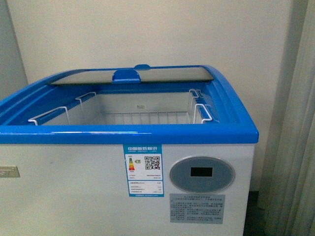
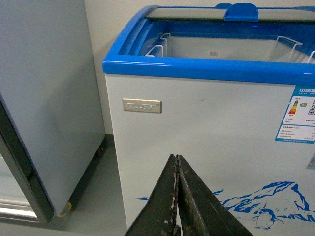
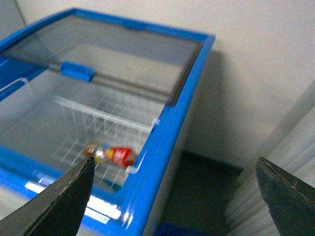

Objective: Put drink in fridge

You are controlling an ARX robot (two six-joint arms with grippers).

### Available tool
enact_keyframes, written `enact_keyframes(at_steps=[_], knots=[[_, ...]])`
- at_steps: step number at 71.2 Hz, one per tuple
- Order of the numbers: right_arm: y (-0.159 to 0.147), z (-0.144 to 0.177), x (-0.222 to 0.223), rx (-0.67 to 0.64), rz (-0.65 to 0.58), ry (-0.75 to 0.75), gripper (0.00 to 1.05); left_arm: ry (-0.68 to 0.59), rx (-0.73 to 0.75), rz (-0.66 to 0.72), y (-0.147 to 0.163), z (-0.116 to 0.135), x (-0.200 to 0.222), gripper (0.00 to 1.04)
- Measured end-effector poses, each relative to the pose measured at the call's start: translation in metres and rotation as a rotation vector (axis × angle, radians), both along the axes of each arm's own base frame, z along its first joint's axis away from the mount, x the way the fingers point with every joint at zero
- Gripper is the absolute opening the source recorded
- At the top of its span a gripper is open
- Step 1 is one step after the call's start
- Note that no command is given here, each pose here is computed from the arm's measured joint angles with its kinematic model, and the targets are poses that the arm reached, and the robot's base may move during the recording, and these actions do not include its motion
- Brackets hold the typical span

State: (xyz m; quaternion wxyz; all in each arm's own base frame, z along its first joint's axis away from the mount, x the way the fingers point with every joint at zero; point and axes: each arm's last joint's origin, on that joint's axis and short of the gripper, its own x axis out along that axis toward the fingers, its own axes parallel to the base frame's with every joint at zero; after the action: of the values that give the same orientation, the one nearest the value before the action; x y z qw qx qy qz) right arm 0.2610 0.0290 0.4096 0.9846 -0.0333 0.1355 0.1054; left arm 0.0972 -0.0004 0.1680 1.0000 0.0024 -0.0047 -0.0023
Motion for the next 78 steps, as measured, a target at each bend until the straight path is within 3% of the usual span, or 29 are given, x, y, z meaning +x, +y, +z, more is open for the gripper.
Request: enact_keyframes(at_steps=[2, 7, 16, 23, 35, 78], knots=[[-0.002, -0.017, -0.021, 0.011, -0.025, 0.025, 0.96, 0.000, 0.000, 0.000, 0.000, 0.000, 0.000, 0.03], [-0.008, -0.047, -0.063, 0.020, -0.179, -0.170, 0.82, 0.000, 0.000, 0.000, 0.000, 0.000, 0.000, 0.03], [-0.017, -0.097, -0.118, 0.059, -0.209, -0.304, 0.58, 0.000, 0.000, 0.000, 0.000, 0.000, 0.000, 0.03], [-0.023, -0.117, -0.127, 0.064, -0.181, -0.324, 0.42, -0.001, 0.000, 0.000, 0.000, 0.000, 0.000, 0.03], [-0.029, -0.173, -0.131, 0.050, -0.209, -0.253, 0.02, -0.001, 0.000, 0.000, 0.000, 0.000, 0.000, 0.03], [-0.029, -0.221, -0.148, 0.056, -0.208, -0.270, 0.03, -0.001, 0.000, 0.000, 0.000, 0.000, 0.000, 0.03]])
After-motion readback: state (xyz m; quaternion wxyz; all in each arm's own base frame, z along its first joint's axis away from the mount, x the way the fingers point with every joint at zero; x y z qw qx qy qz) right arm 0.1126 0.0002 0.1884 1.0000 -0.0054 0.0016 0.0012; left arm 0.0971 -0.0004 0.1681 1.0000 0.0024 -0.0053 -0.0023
